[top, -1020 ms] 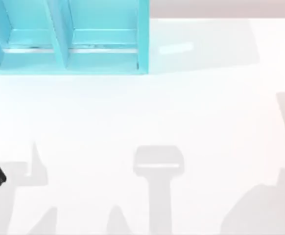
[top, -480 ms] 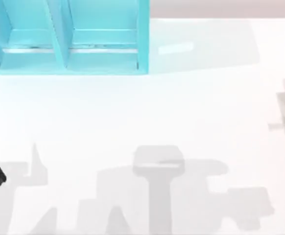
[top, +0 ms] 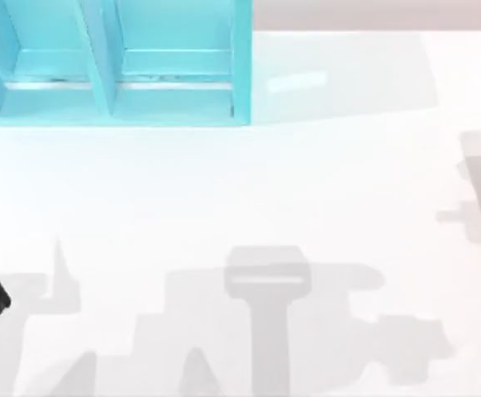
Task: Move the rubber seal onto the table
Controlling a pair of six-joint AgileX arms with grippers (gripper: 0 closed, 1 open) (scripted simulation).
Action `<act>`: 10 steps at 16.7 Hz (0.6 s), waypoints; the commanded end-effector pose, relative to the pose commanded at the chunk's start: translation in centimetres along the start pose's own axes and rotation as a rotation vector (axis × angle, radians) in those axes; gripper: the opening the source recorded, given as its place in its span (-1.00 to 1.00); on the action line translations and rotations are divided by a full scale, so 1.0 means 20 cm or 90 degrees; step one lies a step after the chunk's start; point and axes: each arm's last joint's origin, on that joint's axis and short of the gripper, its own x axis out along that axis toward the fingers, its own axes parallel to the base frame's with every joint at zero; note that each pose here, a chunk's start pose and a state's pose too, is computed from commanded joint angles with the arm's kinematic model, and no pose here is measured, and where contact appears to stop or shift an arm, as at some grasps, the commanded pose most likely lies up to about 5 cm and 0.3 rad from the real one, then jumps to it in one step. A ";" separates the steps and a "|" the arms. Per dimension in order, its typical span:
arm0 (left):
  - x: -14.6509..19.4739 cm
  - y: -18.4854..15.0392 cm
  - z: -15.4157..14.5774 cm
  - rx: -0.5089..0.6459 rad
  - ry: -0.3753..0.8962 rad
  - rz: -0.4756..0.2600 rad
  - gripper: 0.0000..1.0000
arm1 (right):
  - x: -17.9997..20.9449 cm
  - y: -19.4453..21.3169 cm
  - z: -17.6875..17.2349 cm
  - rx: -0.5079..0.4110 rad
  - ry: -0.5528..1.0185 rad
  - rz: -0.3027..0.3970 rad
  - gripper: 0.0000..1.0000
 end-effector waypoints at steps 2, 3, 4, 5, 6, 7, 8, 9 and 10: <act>0.00 0.00 0.00 0.000 0.000 0.000 1.00 | -0.01 0.00 0.00 0.003 -0.002 0.001 -1.00; 0.00 0.00 0.00 0.000 0.000 0.000 1.00 | 0.00 0.01 0.02 0.003 -0.003 0.001 -1.00; 0.00 0.00 0.00 0.000 0.000 0.000 1.00 | 0.01 0.05 0.05 0.003 -0.005 0.002 -1.00; 0.00 0.00 0.00 0.000 0.000 0.000 1.00 | 0.02 0.09 0.09 0.004 -0.005 0.003 -1.00; 0.00 0.00 0.00 0.000 0.000 0.000 1.00 | 0.05 0.16 0.14 0.006 -0.003 0.003 -1.00; 0.00 0.00 0.00 0.000 0.000 0.000 1.00 | 0.10 0.25 0.19 0.007 0.000 0.003 -1.00; 0.00 0.00 0.00 0.000 0.000 0.000 1.00 | 0.15 0.36 0.25 0.009 0.005 0.001 -1.00; 0.00 0.00 0.00 0.000 0.000 0.000 1.00 | 0.21 0.48 0.29 0.010 0.007 0.000 -1.00; 0.00 0.00 0.00 0.000 0.000 0.000 1.00 | 0.28 0.62 0.32 0.010 0.008 -0.001 -1.00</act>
